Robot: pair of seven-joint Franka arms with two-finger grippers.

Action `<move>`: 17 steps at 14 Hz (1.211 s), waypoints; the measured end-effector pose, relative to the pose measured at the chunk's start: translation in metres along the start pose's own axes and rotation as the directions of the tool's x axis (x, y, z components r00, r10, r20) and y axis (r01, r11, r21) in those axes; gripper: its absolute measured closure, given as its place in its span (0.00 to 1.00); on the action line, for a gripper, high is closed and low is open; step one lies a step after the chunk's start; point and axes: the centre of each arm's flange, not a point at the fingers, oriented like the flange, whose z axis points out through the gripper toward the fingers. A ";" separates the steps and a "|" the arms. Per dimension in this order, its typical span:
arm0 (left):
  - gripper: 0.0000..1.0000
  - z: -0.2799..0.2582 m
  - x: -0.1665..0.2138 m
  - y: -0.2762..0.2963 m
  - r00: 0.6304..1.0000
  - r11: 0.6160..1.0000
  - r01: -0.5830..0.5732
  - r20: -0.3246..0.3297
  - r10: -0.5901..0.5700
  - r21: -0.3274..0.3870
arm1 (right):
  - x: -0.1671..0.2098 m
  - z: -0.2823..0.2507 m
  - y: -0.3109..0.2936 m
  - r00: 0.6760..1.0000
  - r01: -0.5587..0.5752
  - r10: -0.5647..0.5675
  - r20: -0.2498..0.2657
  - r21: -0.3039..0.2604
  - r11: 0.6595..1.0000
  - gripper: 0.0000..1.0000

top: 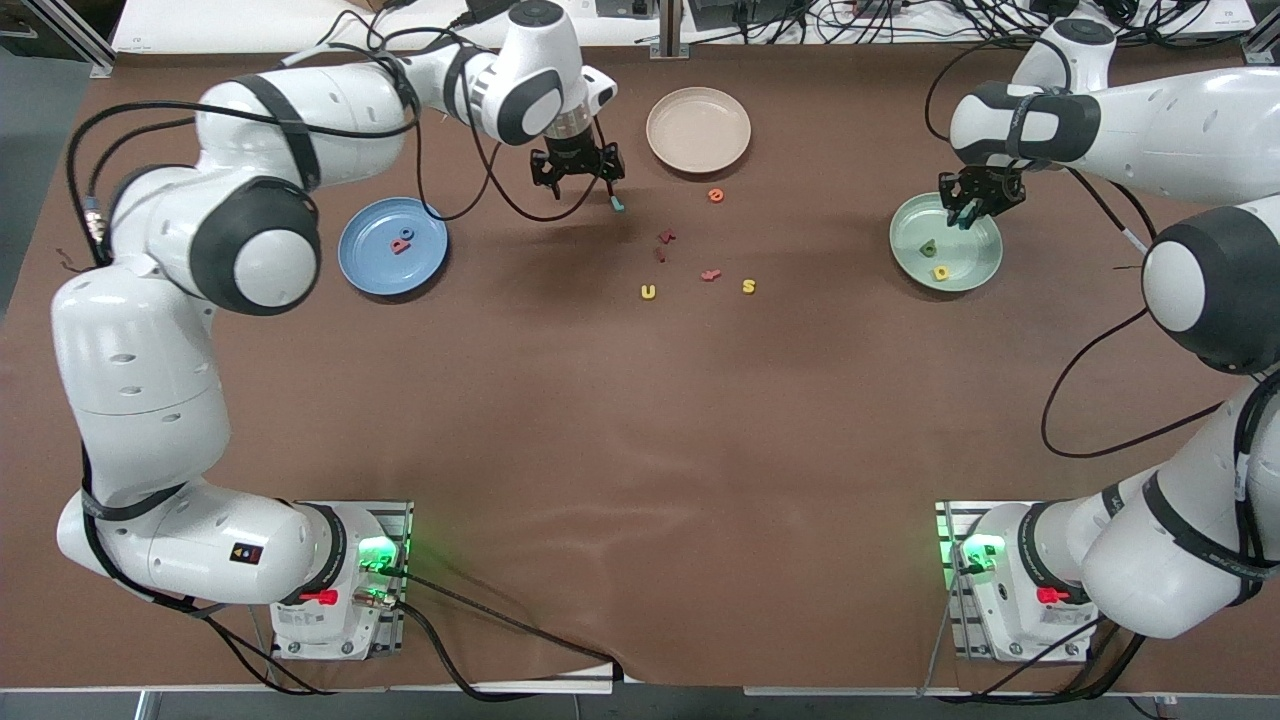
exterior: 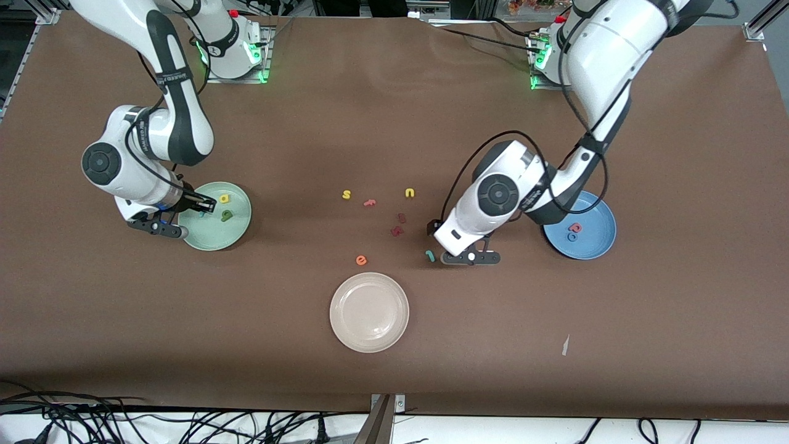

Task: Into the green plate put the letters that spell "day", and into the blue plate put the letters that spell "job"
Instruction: 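Drop the y in the green plate while the left gripper grasps the teal l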

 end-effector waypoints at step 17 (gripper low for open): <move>0.32 0.064 0.025 0.046 0.961 0.962 0.274 -0.050 -0.273 0.017 | 0.034 -0.106 -0.016 0.985 0.097 -0.107 0.132 0.083 0.992 0.00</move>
